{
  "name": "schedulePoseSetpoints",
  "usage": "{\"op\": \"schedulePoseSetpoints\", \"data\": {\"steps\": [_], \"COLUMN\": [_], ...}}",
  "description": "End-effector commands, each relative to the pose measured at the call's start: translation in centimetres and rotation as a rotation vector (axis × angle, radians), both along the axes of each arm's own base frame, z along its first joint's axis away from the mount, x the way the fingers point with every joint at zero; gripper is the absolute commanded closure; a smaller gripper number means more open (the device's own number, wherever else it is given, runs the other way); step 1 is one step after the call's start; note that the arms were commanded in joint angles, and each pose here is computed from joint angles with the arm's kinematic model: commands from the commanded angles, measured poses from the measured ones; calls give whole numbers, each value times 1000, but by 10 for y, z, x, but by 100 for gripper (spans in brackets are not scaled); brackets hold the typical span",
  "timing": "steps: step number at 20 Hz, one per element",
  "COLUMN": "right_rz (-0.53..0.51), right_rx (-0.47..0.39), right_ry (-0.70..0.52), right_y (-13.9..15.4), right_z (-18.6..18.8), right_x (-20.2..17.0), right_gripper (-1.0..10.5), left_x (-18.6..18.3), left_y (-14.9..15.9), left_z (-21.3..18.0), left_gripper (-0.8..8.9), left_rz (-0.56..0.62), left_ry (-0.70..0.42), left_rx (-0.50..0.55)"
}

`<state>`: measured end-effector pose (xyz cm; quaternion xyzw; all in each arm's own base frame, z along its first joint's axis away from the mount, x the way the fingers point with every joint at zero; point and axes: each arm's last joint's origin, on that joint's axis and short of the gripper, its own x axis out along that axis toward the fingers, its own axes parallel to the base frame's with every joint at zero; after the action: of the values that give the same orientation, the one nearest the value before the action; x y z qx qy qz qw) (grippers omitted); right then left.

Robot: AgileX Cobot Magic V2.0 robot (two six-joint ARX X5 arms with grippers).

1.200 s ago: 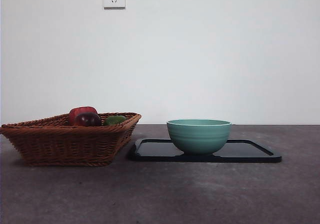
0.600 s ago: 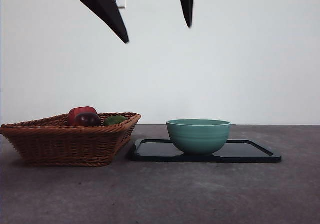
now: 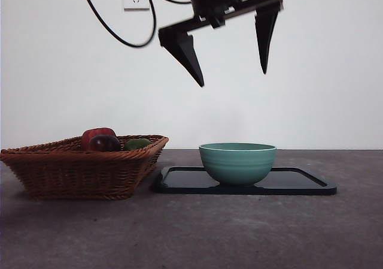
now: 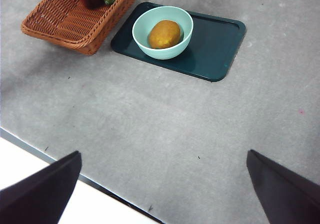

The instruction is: Pick up the wifruite, put it on the bowl, pick up the plate, put it on desk

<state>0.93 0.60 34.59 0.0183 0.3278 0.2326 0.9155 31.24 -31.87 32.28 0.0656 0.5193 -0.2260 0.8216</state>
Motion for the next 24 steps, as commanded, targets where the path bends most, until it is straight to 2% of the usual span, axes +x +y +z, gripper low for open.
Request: {"op": "schedulePoseSetpoints", "data": {"steps": [1,11,15,17,24], "right_rz": [8,7,4,4,4], "right_rx": [5,6,5,4,0], "right_ry": [-10,-8,-2,-1,6], "right_y": [0,0,0,0,0], "right_z": [3,3,2,2,1], "right_x": [0,0,0,0,-1], "right_gripper": [390,390,390,390,390], "left_x": [16,42,44,44,45], "left_y": [-12,-34,-35,-36,-37], "left_z": [-21,-85,-93,-96,-101], "left_gripper": [221,221,225,266,265], "left_rz": [-9,-16,-24,-40,-52], "left_ry": [15,42,52,51,47], "left_rx": [19,56,71,81,92]}}
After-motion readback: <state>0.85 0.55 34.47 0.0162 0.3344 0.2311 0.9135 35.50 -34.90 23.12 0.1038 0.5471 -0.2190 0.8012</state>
